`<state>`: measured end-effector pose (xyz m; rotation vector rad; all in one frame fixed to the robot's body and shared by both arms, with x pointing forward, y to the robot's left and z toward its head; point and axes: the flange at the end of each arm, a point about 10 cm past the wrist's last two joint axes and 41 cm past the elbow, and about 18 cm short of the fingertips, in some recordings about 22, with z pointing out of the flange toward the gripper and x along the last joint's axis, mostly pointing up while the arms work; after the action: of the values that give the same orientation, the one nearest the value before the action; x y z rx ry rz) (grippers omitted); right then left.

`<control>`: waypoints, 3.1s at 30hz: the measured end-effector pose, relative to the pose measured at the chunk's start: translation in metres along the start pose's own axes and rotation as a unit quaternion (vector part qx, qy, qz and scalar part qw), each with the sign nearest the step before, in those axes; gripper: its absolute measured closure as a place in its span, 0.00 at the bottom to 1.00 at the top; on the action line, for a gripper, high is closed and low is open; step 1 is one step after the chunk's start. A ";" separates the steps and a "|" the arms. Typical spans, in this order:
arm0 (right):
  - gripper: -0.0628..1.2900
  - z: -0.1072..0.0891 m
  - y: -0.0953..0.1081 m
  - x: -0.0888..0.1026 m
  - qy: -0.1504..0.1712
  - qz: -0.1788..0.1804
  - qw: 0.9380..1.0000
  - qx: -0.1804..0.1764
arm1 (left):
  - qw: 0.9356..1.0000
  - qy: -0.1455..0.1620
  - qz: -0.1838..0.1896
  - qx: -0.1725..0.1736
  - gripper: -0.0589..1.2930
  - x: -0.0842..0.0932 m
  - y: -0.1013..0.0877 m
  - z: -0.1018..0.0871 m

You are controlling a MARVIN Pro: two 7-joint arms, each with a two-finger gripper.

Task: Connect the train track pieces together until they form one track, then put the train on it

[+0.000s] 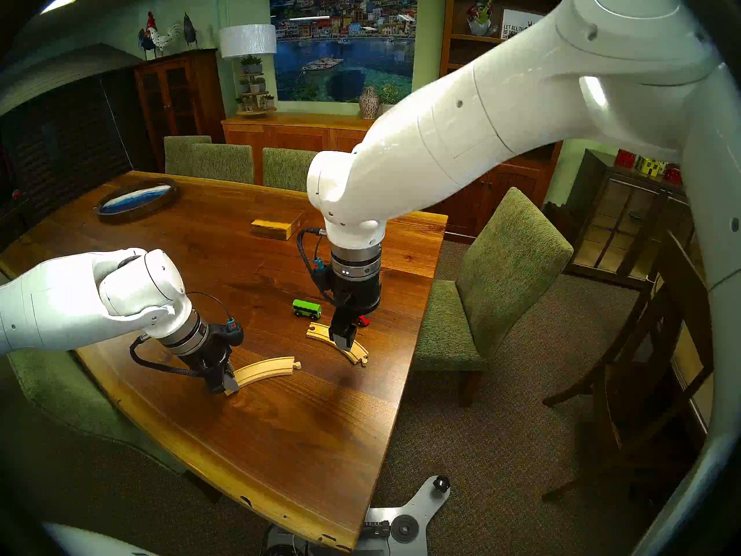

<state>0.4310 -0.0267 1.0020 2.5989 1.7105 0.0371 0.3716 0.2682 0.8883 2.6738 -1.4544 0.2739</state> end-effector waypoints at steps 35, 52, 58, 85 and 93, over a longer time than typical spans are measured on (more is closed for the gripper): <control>0.04 0.000 0.000 0.000 -0.001 0.000 1.000 0.000 | 0.999 0.012 -0.019 0.044 0.75 0.004 -0.064 -0.037; 0.04 0.000 0.000 0.000 -0.001 0.000 1.000 0.000 | 0.998 0.005 0.053 0.013 0.78 0.007 -0.069 -0.030; 0.04 0.000 0.000 0.000 -0.001 0.000 1.000 0.000 | 0.998 0.000 0.054 0.009 0.78 0.009 -0.071 -0.029; 0.04 0.005 0.002 0.025 -0.016 0.054 0.998 0.020 | 0.998 -0.008 0.060 0.003 0.78 0.013 -0.072 -0.028; 0.04 0.020 -0.004 0.025 -0.005 0.055 0.998 0.017 | 0.998 -0.007 0.060 0.002 0.78 0.014 -0.072 -0.029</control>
<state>0.4382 -0.0028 0.9820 2.7117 1.5773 -0.0021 0.4359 0.3002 0.9201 2.6011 -1.6216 0.2678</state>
